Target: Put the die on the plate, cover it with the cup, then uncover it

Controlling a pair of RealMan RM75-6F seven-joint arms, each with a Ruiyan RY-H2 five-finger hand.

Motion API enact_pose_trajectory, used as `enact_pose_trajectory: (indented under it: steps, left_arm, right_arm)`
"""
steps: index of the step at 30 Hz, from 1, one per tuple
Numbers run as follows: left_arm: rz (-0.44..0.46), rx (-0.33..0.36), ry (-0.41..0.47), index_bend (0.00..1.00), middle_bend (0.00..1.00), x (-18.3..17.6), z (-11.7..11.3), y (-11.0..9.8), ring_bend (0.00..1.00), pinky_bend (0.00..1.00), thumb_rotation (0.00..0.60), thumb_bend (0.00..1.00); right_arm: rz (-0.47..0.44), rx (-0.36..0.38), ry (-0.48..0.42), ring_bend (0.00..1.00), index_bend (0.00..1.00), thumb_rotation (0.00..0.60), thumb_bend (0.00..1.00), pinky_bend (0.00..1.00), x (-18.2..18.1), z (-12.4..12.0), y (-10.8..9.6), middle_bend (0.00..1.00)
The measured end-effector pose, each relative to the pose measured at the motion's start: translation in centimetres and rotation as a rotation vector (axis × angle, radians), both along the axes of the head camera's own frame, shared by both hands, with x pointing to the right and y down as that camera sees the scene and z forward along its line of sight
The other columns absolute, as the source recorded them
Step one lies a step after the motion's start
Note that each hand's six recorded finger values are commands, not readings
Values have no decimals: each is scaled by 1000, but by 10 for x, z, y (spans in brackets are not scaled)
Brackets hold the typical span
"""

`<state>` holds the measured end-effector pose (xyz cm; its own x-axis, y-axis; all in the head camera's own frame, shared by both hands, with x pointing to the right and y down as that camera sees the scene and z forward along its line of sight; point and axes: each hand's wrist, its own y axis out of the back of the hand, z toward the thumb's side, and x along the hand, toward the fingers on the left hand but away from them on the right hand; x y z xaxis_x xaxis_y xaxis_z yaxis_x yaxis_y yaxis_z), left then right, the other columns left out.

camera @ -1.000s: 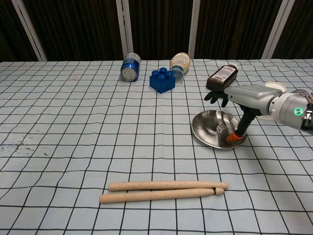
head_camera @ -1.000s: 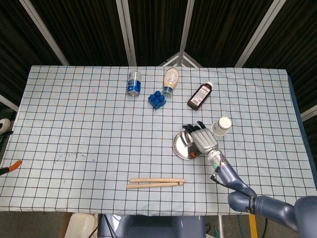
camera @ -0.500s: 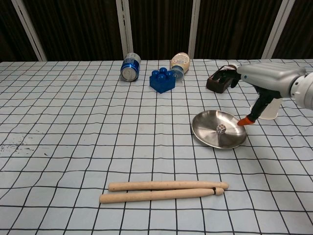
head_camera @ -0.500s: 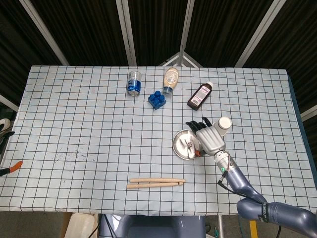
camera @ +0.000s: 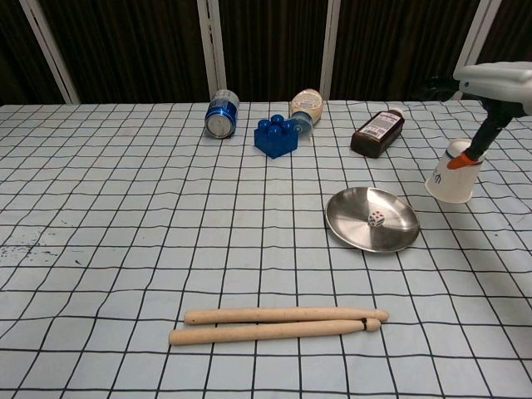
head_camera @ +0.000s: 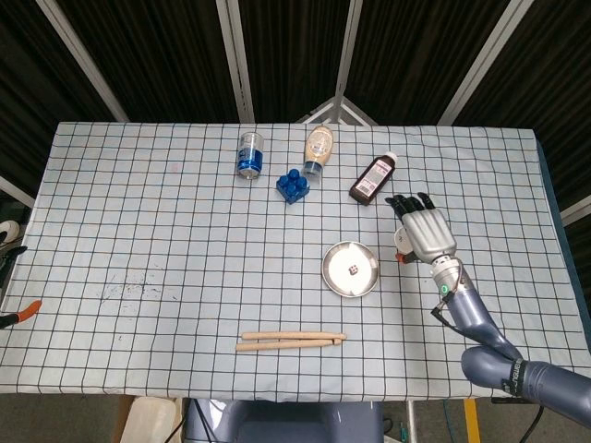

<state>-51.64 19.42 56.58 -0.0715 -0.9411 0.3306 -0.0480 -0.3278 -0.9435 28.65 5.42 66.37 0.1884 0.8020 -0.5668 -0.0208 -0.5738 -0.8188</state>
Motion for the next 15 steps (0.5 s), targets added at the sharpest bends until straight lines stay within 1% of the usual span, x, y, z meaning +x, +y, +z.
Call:
enact_pose_trajectory:
  steps: [5, 12, 15]
  left_arm:
    - [-10, 4, -6, 182, 0, -2, -1, 0, 0, 63, 600, 217]
    - [-13, 0, -16, 181, 0, -3, 1, -1, 0, 63, 600, 217]
    - [-15, -2, -20, 181, 0, -4, 2, -1, 0, 63, 600, 217]
  right_arm:
    - [39, -29, 56, 103, 101, 600, 100, 87, 24, 7, -13, 87]
    - [48, -41, 95, 97, 101, 600, 100, 87, 37, 12, -21, 80]
    - [53, -46, 106, 99, 120, 600, 101, 87, 42, 14, -23, 80]
